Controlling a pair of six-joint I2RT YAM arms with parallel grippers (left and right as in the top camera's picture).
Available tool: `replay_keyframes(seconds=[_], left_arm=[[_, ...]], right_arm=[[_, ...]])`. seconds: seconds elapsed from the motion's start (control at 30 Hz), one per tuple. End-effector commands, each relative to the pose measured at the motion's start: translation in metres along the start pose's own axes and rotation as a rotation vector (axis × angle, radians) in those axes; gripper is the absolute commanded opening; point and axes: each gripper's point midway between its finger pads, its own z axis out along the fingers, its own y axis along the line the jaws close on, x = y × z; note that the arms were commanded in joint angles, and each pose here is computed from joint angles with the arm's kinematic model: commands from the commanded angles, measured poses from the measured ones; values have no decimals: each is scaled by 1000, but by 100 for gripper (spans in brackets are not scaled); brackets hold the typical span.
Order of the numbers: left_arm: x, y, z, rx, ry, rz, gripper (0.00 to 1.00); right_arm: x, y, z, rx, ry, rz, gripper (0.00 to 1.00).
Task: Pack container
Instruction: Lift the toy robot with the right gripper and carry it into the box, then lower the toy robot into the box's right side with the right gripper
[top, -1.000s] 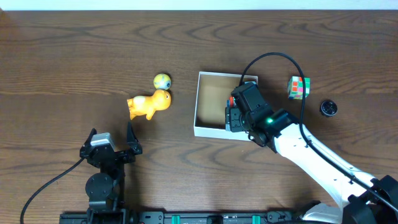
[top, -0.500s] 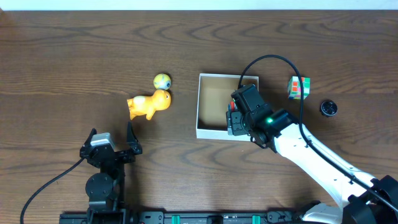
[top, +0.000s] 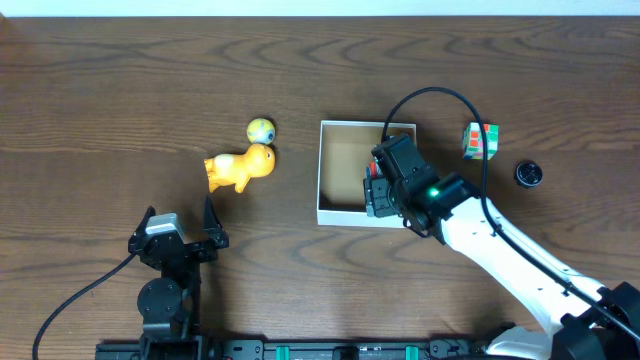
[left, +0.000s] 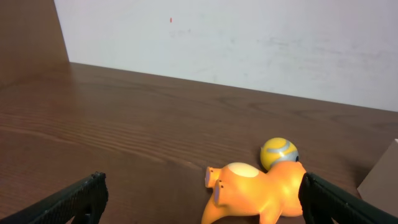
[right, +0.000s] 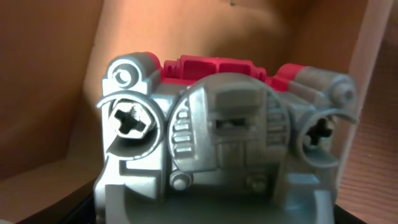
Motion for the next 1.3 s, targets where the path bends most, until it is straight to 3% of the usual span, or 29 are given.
replay_keyframes(seconds=[0.0,0.33,0.6,1.27], left_arm=[[18,4,1,-18,51,12,98],[18,4,1,-18,51,12,98],[18,4,1,-18,51,13,98],[18,4,1,-18,51,12,98]], right_arm=[[-32,13,-22,-10,-87,-11,55],[-37,1,-42,66,-66,91,51],[-37,-5,-40,98,-73,164,56],[-9,-4,16,154,94,139,57]])
